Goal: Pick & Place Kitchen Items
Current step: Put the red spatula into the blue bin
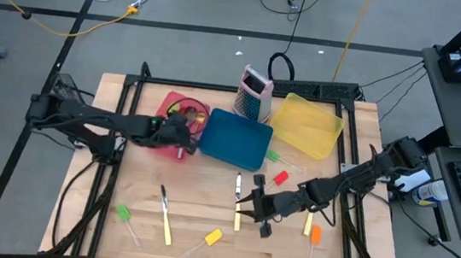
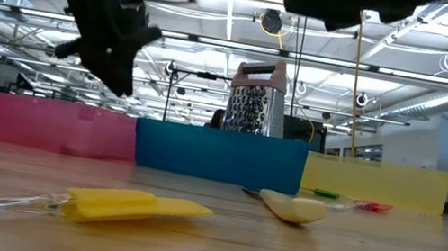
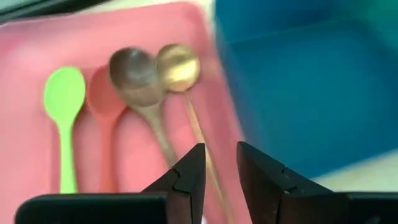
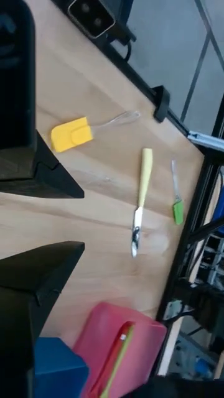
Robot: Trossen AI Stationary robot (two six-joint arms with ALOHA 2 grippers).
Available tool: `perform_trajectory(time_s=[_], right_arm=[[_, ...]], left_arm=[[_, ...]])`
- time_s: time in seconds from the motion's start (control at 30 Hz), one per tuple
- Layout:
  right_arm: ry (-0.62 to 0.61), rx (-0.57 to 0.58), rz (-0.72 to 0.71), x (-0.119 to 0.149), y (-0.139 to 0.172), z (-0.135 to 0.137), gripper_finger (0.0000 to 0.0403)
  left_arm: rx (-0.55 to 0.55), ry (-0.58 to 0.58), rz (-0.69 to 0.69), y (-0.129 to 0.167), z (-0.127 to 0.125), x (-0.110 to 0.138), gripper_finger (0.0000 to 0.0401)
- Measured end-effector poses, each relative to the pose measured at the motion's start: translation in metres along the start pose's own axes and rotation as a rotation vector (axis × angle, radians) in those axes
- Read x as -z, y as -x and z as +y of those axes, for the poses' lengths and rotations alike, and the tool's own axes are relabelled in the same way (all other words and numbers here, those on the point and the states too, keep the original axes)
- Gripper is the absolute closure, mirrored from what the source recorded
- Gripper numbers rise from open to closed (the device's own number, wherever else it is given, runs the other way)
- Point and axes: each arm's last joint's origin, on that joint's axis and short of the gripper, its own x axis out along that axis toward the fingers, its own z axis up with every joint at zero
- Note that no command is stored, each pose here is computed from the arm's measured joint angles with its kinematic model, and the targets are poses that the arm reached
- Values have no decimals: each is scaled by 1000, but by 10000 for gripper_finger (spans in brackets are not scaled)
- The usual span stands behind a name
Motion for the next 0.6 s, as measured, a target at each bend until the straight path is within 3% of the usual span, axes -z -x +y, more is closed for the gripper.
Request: perform_trajectory(time_s=[0.23, 0.47, 0.6], right_arm=[[-37, 30, 56, 22, -1, -7, 265], [-26, 292, 167, 44, 1, -19, 211], [-86, 331, 289, 57, 3, -27, 198]], left_arm=[[129, -85, -10, 22, -19, 17, 308], [218, -124, -7, 35, -34, 36, 308], [224, -156, -34, 42, -38, 44, 308]])
